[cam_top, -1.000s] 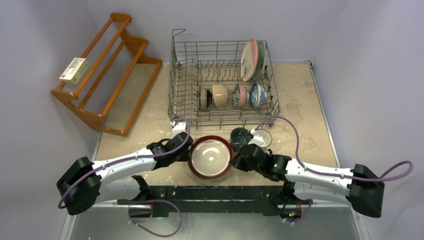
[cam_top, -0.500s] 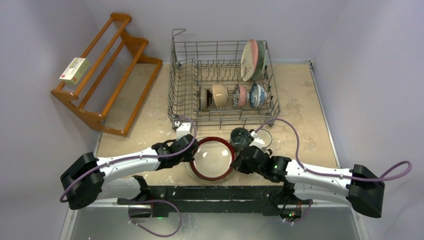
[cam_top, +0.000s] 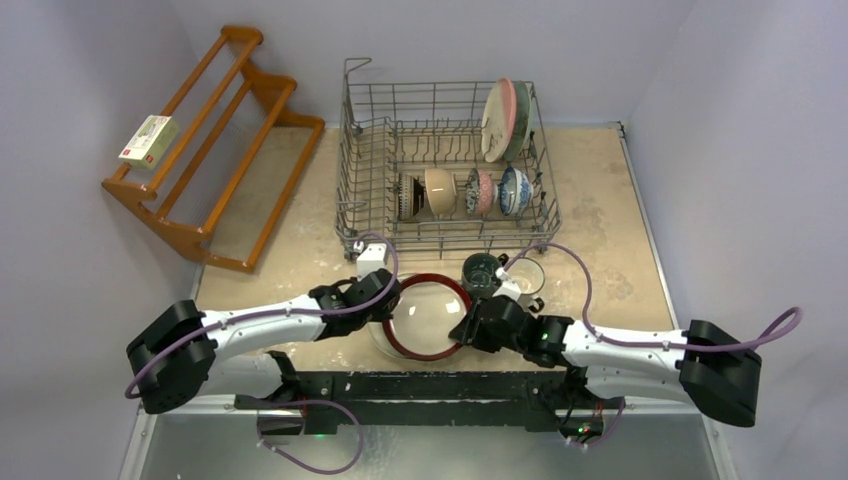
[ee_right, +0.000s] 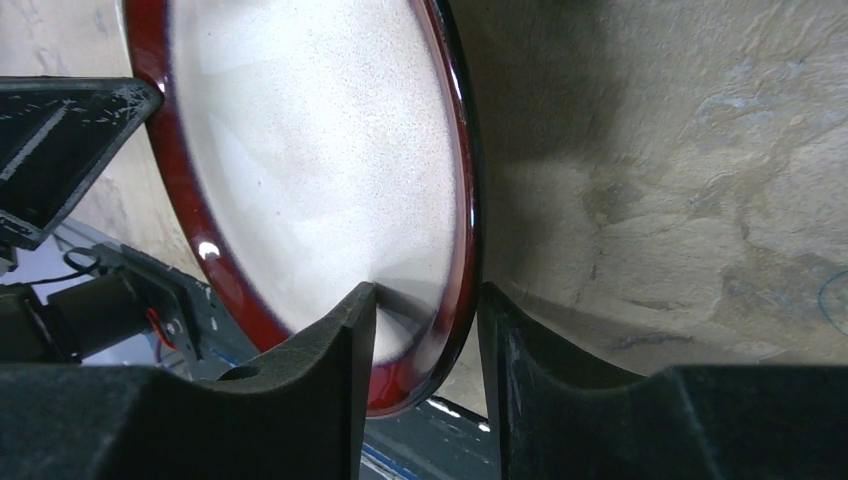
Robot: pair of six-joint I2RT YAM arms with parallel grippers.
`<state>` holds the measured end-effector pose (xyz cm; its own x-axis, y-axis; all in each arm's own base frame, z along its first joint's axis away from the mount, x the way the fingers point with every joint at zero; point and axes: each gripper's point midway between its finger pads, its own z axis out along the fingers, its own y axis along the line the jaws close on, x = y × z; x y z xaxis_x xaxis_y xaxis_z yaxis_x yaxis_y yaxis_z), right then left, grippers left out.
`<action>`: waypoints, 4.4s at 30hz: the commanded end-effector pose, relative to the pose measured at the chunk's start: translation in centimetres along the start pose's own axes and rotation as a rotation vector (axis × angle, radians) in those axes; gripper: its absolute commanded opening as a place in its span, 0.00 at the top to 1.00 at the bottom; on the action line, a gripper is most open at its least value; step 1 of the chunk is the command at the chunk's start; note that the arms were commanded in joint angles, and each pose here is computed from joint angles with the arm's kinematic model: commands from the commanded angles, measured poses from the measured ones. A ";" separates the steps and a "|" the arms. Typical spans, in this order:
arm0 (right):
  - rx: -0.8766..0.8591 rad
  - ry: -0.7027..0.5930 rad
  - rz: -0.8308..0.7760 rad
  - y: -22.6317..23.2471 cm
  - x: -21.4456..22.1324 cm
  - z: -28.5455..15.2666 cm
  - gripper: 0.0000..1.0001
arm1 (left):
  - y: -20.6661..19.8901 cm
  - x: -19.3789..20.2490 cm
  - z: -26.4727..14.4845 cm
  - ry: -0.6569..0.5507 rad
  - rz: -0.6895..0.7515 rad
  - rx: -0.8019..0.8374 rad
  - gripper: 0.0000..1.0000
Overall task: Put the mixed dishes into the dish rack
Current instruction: Pick up the plate at the center of the board.
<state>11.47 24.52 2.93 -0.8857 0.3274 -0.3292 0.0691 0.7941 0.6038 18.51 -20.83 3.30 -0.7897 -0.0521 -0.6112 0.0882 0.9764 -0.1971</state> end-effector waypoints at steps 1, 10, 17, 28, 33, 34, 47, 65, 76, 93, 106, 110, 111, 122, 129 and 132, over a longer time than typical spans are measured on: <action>-0.023 0.000 0.064 -0.3 0.4 0.2 0.57 | 3.6 6.8 0.4 0.227 0.082 -0.093 1.00; -0.056 -0.023 0.134 -0.6 0.2 0.0 0.68 | 3.2 7.5 0.2 0.236 0.089 -0.080 1.00; -0.090 -0.039 0.168 -0.3 0.0 0.0 1.00 | 2.9 7.6 -0.4 0.241 0.083 -0.066 1.00; -0.178 -0.074 0.145 2.2 -1.3 -1.3 1.00 | 2.0 5.2 -2.0 0.178 0.045 -0.042 1.00; -0.219 -0.105 0.127 3.6 -2.3 -2.5 1.00 | 1.7 3.3 -3.2 0.131 0.045 -0.042 0.90; -0.223 -0.111 0.124 3.8 -2.5 -2.7 1.00 | 1.5 3.0 -3.4 0.126 0.044 -0.037 0.85; -0.285 -0.154 0.067 5.8 -3.9 -5.2 1.00 | -0.6 -3.2 -7.5 -0.031 0.030 0.043 0.41; -0.465 -0.145 0.042 10.5 -5.0 -10.2 1.00 | -4.0 -4.3 -8.3 0.057 -0.022 0.439 0.33; -0.573 -0.150 -0.030 12.4 -5.4 -13.8 1.00 | -4.0 -3.4 -8.6 0.154 -0.128 0.627 0.35; -0.608 -0.161 -0.004 12.3 -5.6 -14.6 1.00 | -6.5 -3.5 -12.0 0.173 -0.190 0.957 0.59; -0.642 -0.157 0.028 12.0 -5.5 -15.3 1.00 | -7.5 -4.3 -13.8 0.132 -0.182 1.064 1.00; -0.635 -0.159 0.025 11.8 -5.4 -15.2 1.00 | -7.8 -5.2 -14.9 0.093 -0.197 1.108 1.00; -0.632 -0.162 0.027 11.7 -5.5 -15.2 1.00 | -7.9 -5.4 -15.1 0.084 -0.202 1.118 1.00; -0.567 -0.182 0.070 9.9 -5.7 -14.1 0.85 | -8.6 -8.4 -18.4 -0.016 -0.249 1.237 1.00; -0.534 -0.197 0.103 8.9 -5.8 -13.3 0.53 | -9.0 -9.3 -19.6 -0.035 -0.254 1.279 1.00; -0.529 -0.196 0.114 8.7 -5.8 -13.0 0.45 | -9.0 -9.5 -19.9 -0.041 -0.253 1.286 1.00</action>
<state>10.53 22.88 18.96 -0.8040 0.4704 -0.3638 -0.1444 0.4390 0.8868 13.71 -24.80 20.47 -0.9082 -0.2113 -0.3614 0.3248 0.1889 -0.9267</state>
